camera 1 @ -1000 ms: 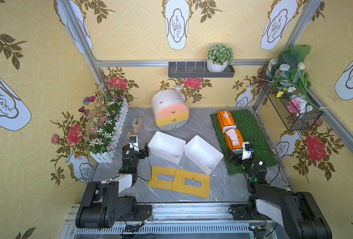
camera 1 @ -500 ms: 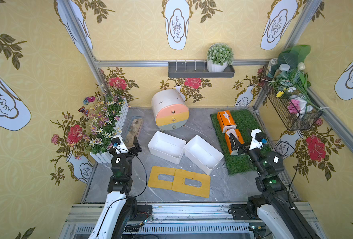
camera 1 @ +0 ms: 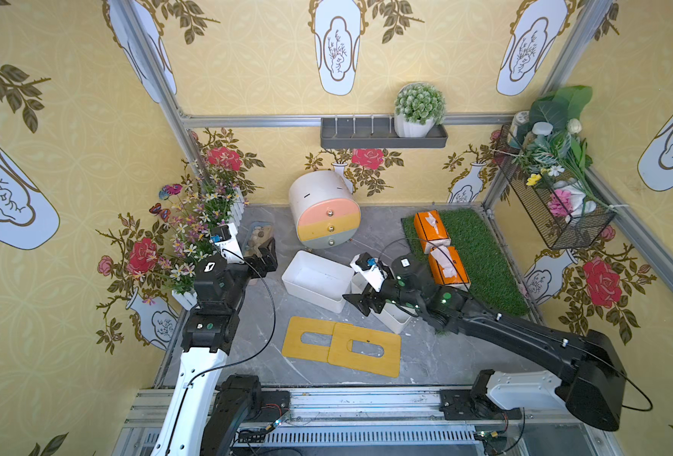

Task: Put the tissue paper into the tissue box
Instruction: Move the tissue box to the center of the board.

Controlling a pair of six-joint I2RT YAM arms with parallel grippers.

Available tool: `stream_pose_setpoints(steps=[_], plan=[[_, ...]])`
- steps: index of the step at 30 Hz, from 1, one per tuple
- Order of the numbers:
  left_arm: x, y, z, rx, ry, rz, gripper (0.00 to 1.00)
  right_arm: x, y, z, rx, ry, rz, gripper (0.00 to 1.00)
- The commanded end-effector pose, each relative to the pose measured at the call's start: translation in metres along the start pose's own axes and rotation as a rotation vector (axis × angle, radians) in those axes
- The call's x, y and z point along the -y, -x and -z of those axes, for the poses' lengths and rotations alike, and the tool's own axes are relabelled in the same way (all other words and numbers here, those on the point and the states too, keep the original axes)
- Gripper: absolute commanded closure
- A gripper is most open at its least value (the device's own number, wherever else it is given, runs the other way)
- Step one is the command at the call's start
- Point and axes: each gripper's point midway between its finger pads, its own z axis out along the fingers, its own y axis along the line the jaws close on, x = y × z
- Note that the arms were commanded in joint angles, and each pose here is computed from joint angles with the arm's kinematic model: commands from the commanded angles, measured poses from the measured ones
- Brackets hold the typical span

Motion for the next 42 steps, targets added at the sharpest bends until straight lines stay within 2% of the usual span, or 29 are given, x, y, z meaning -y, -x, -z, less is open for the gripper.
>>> stream_pose_setpoints(steps=[1, 8, 15, 24, 31, 36, 42], plan=[[0.009, -0.024, 0.002, -0.127, -0.063, -0.074, 0.00, 0.003, -0.029, -0.014, -0.129, -0.015, -0.014, 0.18], [0.008, -0.058, 0.004, -0.281, -0.087, -0.145, 0.00, 0.027, -0.069, -0.019, -0.235, -0.003, -0.149, 0.34], [0.002, -0.083, 0.012, -0.343, -0.074, -0.120, 0.00, 0.020, -0.100, -0.025, -0.338, 0.053, -0.180, 0.43], [-0.001, -0.094, 0.034, -0.332, -0.058, -0.111, 0.00, 0.044, -0.125, -0.036, -0.449, -0.039, -0.181, 0.70], [-0.004, -0.096, 0.039, -0.337, -0.041, -0.115, 0.00, 0.048, -0.128, -0.038, -0.467, -0.006, -0.134, 1.00], [-0.005, -0.099, 0.043, -0.353, -0.034, -0.115, 0.00, 0.027, -0.114, -0.049, -0.432, 0.098, -0.028, 1.00], [-0.009, -0.100, 0.043, -0.350, -0.015, -0.122, 0.00, -0.006, -0.094, -0.086, -0.434, 0.193, 0.125, 1.00]])
